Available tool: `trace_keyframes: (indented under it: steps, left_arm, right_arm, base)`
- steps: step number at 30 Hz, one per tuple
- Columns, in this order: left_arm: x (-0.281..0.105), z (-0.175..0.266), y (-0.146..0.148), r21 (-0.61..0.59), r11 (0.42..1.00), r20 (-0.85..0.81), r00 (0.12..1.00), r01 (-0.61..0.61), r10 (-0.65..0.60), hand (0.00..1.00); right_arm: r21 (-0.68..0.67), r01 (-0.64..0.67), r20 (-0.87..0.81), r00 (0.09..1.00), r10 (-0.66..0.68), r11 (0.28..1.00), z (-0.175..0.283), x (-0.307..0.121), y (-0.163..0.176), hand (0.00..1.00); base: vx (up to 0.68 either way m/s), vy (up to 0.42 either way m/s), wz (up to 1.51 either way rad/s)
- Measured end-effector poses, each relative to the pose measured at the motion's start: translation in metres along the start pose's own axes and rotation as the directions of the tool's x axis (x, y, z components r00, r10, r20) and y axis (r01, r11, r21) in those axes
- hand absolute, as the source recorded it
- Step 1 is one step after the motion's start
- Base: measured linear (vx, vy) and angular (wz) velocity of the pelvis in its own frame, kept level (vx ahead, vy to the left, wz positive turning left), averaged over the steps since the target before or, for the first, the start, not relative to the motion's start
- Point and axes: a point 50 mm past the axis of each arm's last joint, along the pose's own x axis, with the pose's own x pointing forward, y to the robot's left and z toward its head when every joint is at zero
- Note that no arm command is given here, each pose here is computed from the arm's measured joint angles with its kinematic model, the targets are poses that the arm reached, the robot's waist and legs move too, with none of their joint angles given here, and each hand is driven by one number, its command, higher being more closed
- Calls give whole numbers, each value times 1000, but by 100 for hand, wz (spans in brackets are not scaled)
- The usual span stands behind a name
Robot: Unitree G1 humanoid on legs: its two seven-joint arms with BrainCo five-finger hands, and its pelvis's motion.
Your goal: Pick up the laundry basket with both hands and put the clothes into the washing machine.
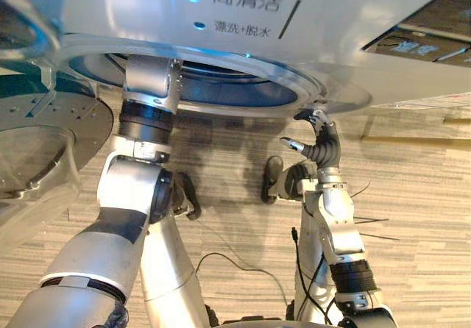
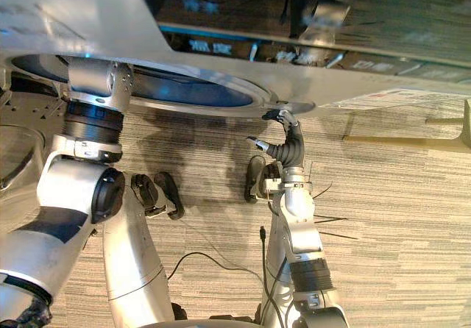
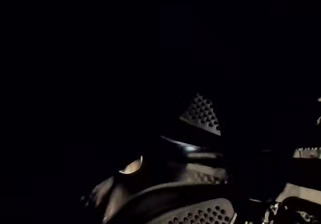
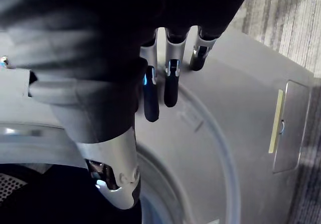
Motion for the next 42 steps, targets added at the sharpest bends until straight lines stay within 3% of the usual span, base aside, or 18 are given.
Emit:
trace_keyframes:
  steps: [2,3,5,8,14,17,20,25,33,38,42]
  left_arm:
    - [4,-2,-3,247,963,11,994,105,-111,0]
    - [4,-4,-4,303,944,6,990,131,-139,0]
    - [1,-17,-15,478,842,-62,966,249,-251,0]
    - [-10,-38,-28,575,717,-191,917,394,-351,0]
    - [-26,-59,-30,579,678,-262,891,452,-370,0]
    - [-25,-46,-24,568,735,-174,927,370,-332,0]
    - [-36,-27,-11,496,848,0,977,185,-214,0]
    - [-70,-32,4,428,898,56,989,103,-140,0]
    - [-146,-94,8,199,956,-266,951,216,-159,0]
    - [-166,-100,8,-59,996,-310,947,69,-84,0]
    - [-194,-107,9,-264,961,-394,918,-78,-34,0]
  right_arm:
    - [2,-15,3,1000,15,1000,1,0,1,0]
    - [3,-22,4,1000,22,1000,1,0,2,0]
    - [7,-35,7,999,35,999,1,1,3,0]
    - [23,-55,6,998,55,998,2,1,5,0]
    - [48,-63,13,998,62,997,3,2,7,0]
    - [49,-58,21,998,57,997,5,1,6,0]
    - [51,-32,41,999,30,998,7,0,4,0]
    - [34,1,19,1000,-1,999,3,-5,-2,0]
    - [-26,11,-6,1000,-11,1000,0,-5,-10,0]
    - [-40,36,-8,999,-37,999,0,-7,-16,0]
    - [-43,44,-14,999,-44,998,-2,-8,-18,0]
  base:
    - [39,-27,-1]
    - [37,-26,-2]
    - [47,-27,-3]
    - [42,-17,-5]
    - [31,-20,-4]
    - [38,-28,2]
    - [53,-38,5]
    - [35,-39,13]
    - [17,-34,7]
    - [63,-27,0]
    - [78,-19,0]
